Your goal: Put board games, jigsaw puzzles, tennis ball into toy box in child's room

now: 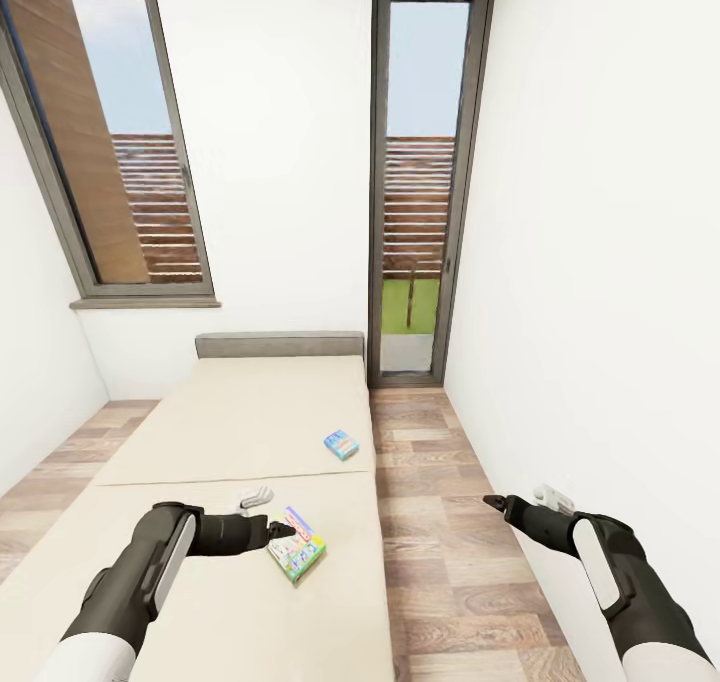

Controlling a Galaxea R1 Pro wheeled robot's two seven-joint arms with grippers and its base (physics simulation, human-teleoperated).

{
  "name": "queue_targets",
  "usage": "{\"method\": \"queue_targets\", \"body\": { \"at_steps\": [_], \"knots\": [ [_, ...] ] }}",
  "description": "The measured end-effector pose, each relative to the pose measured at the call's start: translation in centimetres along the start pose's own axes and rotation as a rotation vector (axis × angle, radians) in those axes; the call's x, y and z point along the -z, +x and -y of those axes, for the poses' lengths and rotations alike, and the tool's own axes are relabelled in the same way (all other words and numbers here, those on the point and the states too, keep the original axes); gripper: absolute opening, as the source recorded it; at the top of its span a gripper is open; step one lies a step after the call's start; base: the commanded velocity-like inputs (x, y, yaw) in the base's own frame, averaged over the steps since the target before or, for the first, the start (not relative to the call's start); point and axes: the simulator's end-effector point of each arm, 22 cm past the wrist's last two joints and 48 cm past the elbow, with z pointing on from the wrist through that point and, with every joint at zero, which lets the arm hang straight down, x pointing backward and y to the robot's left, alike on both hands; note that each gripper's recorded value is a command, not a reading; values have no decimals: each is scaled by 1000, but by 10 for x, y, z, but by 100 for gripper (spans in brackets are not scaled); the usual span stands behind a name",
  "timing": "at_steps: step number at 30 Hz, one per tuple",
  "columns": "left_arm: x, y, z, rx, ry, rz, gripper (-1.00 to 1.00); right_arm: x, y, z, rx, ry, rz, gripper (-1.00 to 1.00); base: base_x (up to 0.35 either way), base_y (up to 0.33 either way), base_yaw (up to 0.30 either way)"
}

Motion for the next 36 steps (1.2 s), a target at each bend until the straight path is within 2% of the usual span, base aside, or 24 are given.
{"method": "queue_targets", "body": {
  "at_steps": [7,14,20,26,28,36],
  "knots": [
    [8,-63,-1,-31,-103,65,100,-5,8,-12,44,-6,-23,100,0,0,0],
    [-2,-113,-3,-23,-230,56,100,-12,21,-24,102,-12,-55,100,0,0,0],
    [-3,-166,9,-54,-302,94,100,-16,27,-25,114,-10,-71,100,0,0,0],
    [-1,-199,15,-70,-366,125,100,-19,31,-22,118,-4,-82,100,0,0,0],
    [-1,-203,16,-73,-377,128,100,-20,33,-21,117,-1,-86,100,0,0,0],
    [-9,-223,24,-100,-429,197,100,-24,37,-11,116,35,-97,100,0,0,0]
  ]
}}
